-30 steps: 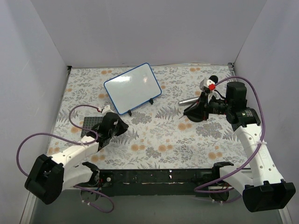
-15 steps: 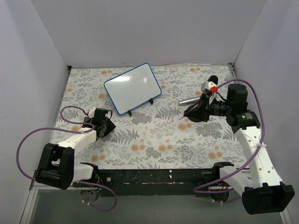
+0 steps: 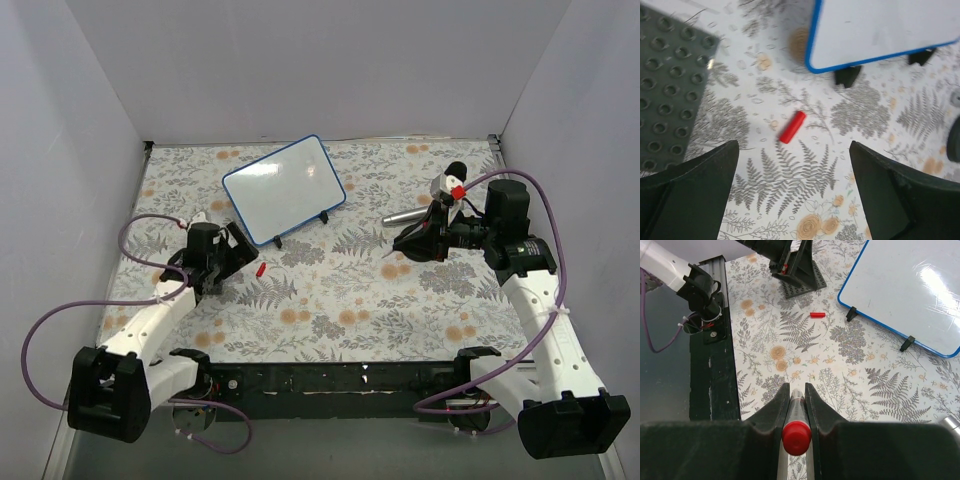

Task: Write a sentence on the whiteboard
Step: Place the pen cap at the center of the board, then pick up the pen cap from the center of the board.

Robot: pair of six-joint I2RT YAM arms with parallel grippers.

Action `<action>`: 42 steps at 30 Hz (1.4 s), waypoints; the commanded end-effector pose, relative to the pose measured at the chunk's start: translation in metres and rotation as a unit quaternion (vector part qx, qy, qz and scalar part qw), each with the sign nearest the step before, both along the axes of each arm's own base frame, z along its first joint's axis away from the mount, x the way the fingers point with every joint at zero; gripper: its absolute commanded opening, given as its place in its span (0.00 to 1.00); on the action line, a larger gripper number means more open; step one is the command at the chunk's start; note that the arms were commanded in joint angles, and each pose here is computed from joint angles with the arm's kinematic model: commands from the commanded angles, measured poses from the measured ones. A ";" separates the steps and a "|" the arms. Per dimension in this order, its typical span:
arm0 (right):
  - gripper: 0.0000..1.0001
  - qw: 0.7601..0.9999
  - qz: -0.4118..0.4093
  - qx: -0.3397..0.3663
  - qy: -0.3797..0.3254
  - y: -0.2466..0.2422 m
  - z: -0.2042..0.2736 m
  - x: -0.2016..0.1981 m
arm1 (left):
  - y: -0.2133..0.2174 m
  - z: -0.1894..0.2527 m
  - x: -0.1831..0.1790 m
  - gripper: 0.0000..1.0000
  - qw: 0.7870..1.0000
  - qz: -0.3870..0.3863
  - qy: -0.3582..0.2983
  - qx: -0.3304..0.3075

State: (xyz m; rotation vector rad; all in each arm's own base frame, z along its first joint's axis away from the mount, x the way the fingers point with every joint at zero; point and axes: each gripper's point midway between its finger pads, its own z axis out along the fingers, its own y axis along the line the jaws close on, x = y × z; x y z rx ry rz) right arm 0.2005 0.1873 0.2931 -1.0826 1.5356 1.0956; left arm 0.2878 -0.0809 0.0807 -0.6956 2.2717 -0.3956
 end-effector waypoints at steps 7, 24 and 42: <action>0.01 0.999 0.030 0.004 -0.010 0.002 0.002 -0.005 | -0.055 0.069 0.028 0.95 0.966 -0.229 -0.107 -0.044; 0.01 0.999 0.044 0.013 -0.003 0.004 -0.004 -0.004 | -0.036 -0.026 0.025 0.56 0.956 -0.288 0.034 0.037; 0.01 0.999 0.041 0.013 0.003 0.004 -0.010 -0.004 | -0.027 -0.064 0.012 0.17 0.936 -0.267 0.153 0.171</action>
